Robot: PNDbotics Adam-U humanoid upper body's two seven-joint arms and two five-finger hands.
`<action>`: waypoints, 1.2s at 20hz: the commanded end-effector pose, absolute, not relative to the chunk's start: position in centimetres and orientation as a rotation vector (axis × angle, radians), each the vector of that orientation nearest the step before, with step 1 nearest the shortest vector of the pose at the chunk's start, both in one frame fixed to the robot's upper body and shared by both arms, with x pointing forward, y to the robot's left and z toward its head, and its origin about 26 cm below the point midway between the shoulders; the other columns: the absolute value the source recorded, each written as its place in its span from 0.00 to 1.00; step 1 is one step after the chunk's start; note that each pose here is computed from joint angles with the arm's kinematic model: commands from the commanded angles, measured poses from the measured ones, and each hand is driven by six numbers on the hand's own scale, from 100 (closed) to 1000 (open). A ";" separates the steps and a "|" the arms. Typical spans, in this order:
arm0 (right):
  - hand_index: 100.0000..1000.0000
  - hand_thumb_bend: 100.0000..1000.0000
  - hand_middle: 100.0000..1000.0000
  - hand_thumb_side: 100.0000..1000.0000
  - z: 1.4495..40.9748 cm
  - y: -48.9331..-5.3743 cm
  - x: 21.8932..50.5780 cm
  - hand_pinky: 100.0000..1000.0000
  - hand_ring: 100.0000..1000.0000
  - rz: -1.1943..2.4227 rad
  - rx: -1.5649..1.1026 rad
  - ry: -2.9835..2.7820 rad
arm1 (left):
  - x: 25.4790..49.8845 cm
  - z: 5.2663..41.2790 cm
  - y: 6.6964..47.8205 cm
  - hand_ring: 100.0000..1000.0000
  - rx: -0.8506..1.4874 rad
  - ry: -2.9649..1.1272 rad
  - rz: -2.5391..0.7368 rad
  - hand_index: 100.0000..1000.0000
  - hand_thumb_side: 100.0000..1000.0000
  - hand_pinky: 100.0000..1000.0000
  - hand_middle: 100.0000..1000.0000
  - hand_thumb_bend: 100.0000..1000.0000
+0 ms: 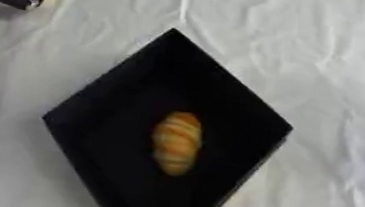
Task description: Pick up objects on the table and place them in the box.
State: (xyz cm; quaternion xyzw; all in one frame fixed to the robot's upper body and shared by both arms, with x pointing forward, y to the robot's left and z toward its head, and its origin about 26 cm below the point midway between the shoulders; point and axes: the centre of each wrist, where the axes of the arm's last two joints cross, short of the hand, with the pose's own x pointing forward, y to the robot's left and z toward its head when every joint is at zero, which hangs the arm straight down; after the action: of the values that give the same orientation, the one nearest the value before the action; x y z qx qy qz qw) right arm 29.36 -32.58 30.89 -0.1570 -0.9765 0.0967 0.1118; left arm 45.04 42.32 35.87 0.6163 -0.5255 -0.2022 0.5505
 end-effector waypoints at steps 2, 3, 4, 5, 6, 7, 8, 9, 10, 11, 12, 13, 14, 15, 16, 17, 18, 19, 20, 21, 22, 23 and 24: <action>0.83 0.00 0.66 0.18 31.7 -32.6 28.9 0.88 0.88 0.300 -0.467 -2.894 | 44.2 37.1 43.3 0.54 1.497 -1.274 -0.434 0.66 0.02 0.67 0.45 0.06; 0.83 0.00 0.66 0.18 31.7 -32.6 28.9 0.88 0.88 0.297 -0.466 -2.892 | 44.3 37.1 43.2 0.53 1.497 -1.288 -0.438 0.65 0.01 0.66 0.43 0.05; 0.83 0.00 0.66 0.18 31.6 -32.6 28.9 0.88 0.88 0.295 -0.465 -2.890 | 44.3 37.1 43.0 0.51 1.499 -1.306 -0.442 0.63 0.00 0.65 0.42 0.04; 0.83 0.00 0.66 0.18 31.6 -32.6 28.9 0.88 0.88 0.294 -0.465 -2.888 | 44.2 37.4 42.6 0.50 1.512 -1.334 -0.454 0.61 0.00 0.64 0.39 0.05; 0.83 0.00 0.66 0.18 31.5 -32.7 28.9 0.88 0.88 0.292 -0.467 -2.885 | 43.9 37.8 42.2 0.50 1.530 -1.367 -0.472 0.61 0.00 0.64 0.39 0.04; 0.83 0.00 0.66 0.17 31.4 -32.7 28.9 0.88 0.87 0.291 -0.467 -2.882 | 43.6 38.5 41.4 0.49 1.554 -1.414 -0.504 0.60 0.00 0.65 0.38 0.04; 0.83 0.01 0.66 0.16 31.4 -32.7 28.9 0.88 0.87 0.289 -0.466 -2.880 | 43.1 39.2 40.6 0.50 1.577 -1.461 -0.541 0.60 0.00 0.65 0.38 0.04; 0.83 0.01 0.66 0.16 31.4 -32.7 28.9 0.88 0.87 0.289 -0.463 -2.877 | 42.5 39.9 39.4 0.50 1.600 -1.517 -0.594 0.60 0.00 0.66 0.38 0.05; 0.83 0.01 0.66 0.16 31.3 -32.8 28.9 0.88 0.87 0.288 -0.462 -2.874 | 41.9 40.6 38.1 0.50 1.616 -1.569 -0.651 0.60 0.00 0.66 0.39 0.05; 0.83 0.02 0.67 0.15 31.3 -32.8 28.9 0.88 0.87 0.289 -0.459 -2.872 | 41.1 41.2 36.5 0.50 1.632 -1.627 -0.721 0.60 0.00 0.66 0.39 0.06; 0.83 0.07 0.67 0.20 31.3 -32.8 28.9 0.88 0.87 0.289 -0.456 -2.871 | 40.3 41.7 34.9 0.50 1.642 -1.680 -0.787 0.60 0.00 0.66 0.39 0.07; 0.83 0.03 0.67 0.13 31.3 -32.8 28.9 0.88 0.87 0.290 -0.451 -2.870 | 39.5 42.0 33.1 0.50 1.644 -1.737 -0.856 0.61 0.00 0.66 0.39 0.07; 0.83 0.03 0.67 0.13 31.2 -32.8 28.9 0.88 0.87 0.290 -0.447 -2.868 | 38.7 42.2 31.5 0.50 1.639 -1.790 -0.918 0.61 0.00 0.66 0.40 0.07; 0.83 0.03 0.67 0.12 31.2 -32.7 28.9 0.88 0.87 0.291 -0.442 -2.867 | 37.9 42.3 29.8 0.50 1.629 -1.844 -0.978 0.61 0.00 0.66 0.40 0.08; 0.83 0.04 0.67 0.12 31.2 -32.7 28.9 0.88 0.87 0.292 -0.437 -2.866 | 37.0 42.3 28.0 0.50 1.610 -1.904 -1.049 0.61 0.00 0.67 0.40 0.07; 0.83 0.04 0.67 0.11 31.2 -32.7 28.9 0.88 0.87 0.293 -0.432 -2.863 | 36.1 42.0 26.3 0.50 1.581 -1.959 -1.114 0.61 0.00 0.66 0.41 0.06; 0.83 0.05 0.67 0.11 31.1 -32.7 28.9 0.88 0.87 0.294 -0.427 -2.861 | 35.3 41.7 24.7 0.50 1.542 -2.013 -1.179 0.61 0.00 0.66 0.41 0.06; 0.83 0.05 0.67 0.10 31.1 -32.7 28.9 0.88 0.87 0.293 -0.423 -2.858 | 34.5 41.2 23.1 0.50 1.496 -2.065 -1.236 0.61 0.00 0.66 0.41 0.05; 0.83 0.05 0.67 0.10 31.0 -32.7 28.9 0.88 0.87 0.290 -0.418 -2.855 | 33.7 40.7 21.8 0.50 1.448 -2.112 -1.285 0.61 0.00 0.66 0.41 0.05; 0.83 0.05 0.67 0.10 31.0 -32.7 28.9 0.88 0.87 0.287 -0.414 -2.853 | 33.0 40.3 20.7 0.50 1.406 -2.151 -1.324 0.61 0.00 0.66 0.41 0.05; 0.83 0.05 0.67 0.10 30.9 -32.7 28.9 0.88 0.87 0.283 -0.411 -2.850 | 32.3 39.7 19.6 0.50 1.361 -2.191 -1.365 0.61 0.00 0.66 0.41 0.05; 0.83 0.06 0.67 0.09 30.9 -32.7 28.9 0.88 0.87 0.280 -0.408 -2.848 | 31.6 39.1 18.7 0.50 1.320 -2.224 -1.406 0.61 0.00 0.66 0.41 0.04; 0.83 0.06 0.67 0.09 30.9 -32.7 28.9 0.88 0.86 0.277 -0.407 -2.846 | 30.9 38.5 17.8 0.50 1.278 -2.252 -1.454 0.61 0.00 0.66 0.41 0.04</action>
State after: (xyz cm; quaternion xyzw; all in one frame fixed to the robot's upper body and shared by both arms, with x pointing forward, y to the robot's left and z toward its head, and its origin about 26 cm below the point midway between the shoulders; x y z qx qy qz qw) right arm 29.41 -32.64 29.96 -0.1368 -0.9769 0.0877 0.1389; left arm 32.48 18.74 38.06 0.4422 -0.7468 -0.4829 0.1169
